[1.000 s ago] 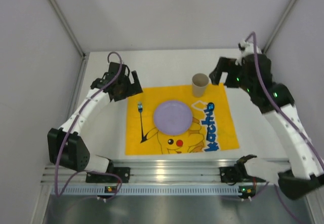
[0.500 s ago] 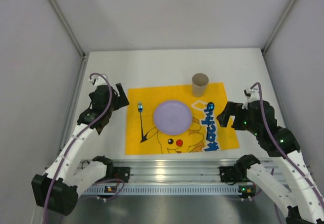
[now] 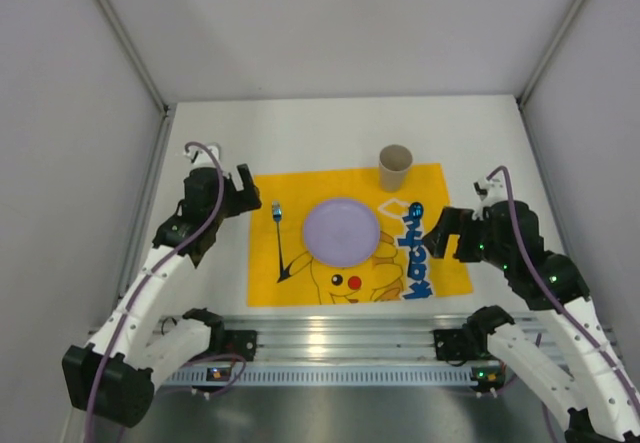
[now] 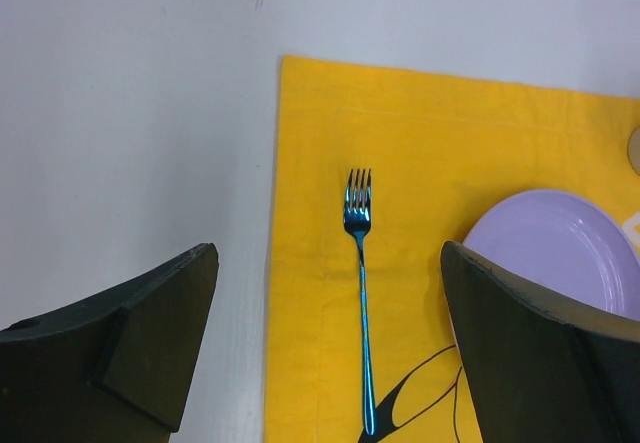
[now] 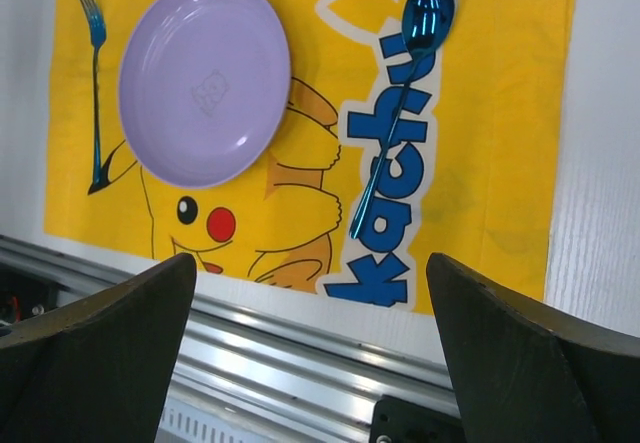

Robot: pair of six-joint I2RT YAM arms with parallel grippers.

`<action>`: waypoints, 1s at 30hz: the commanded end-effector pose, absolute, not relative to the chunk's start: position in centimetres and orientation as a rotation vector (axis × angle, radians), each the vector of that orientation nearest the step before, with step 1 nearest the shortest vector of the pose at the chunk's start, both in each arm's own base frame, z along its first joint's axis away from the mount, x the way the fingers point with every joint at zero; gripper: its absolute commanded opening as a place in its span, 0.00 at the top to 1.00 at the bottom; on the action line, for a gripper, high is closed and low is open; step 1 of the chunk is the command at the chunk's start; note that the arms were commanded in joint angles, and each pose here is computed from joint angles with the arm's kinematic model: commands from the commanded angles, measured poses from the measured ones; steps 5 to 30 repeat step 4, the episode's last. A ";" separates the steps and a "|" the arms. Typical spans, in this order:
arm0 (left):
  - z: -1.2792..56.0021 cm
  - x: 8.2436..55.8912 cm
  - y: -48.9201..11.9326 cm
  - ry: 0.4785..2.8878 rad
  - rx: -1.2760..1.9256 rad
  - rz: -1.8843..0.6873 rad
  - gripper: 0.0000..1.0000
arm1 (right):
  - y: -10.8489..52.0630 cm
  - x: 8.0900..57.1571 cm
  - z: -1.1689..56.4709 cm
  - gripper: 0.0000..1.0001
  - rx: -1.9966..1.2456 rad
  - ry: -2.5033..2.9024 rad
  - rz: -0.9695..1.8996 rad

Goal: Set the dinner table for one person

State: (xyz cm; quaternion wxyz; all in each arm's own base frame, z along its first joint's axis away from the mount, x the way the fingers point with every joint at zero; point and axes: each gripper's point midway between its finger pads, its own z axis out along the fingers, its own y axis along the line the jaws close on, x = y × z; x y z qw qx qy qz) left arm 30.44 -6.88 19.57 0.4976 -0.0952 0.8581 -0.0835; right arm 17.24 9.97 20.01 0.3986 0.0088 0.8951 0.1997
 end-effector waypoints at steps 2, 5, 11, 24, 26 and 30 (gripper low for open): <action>21.0 31.0 -7.0 2.021 -0.212 -0.217 0.01 | 10.7 17.7 21.1 0.00 -0.029 2.227 0.542; 21.0 31.1 -6.4 2.012 -0.249 -0.187 0.01 | 10.5 17.8 21.1 0.00 -0.021 2.231 0.527; 21.0 31.1 -6.4 2.012 -0.249 -0.187 0.01 | 10.5 17.8 21.1 0.00 -0.021 2.231 0.527; 21.0 31.1 -6.4 2.012 -0.249 -0.187 0.01 | 10.5 17.8 21.1 0.00 -0.021 2.231 0.527; 21.0 31.1 -6.4 2.012 -0.249 -0.187 0.01 | 10.5 17.8 21.1 0.00 -0.021 2.231 0.527; 21.0 31.1 -6.4 2.012 -0.249 -0.187 0.01 | 10.5 17.8 21.1 0.00 -0.021 2.231 0.527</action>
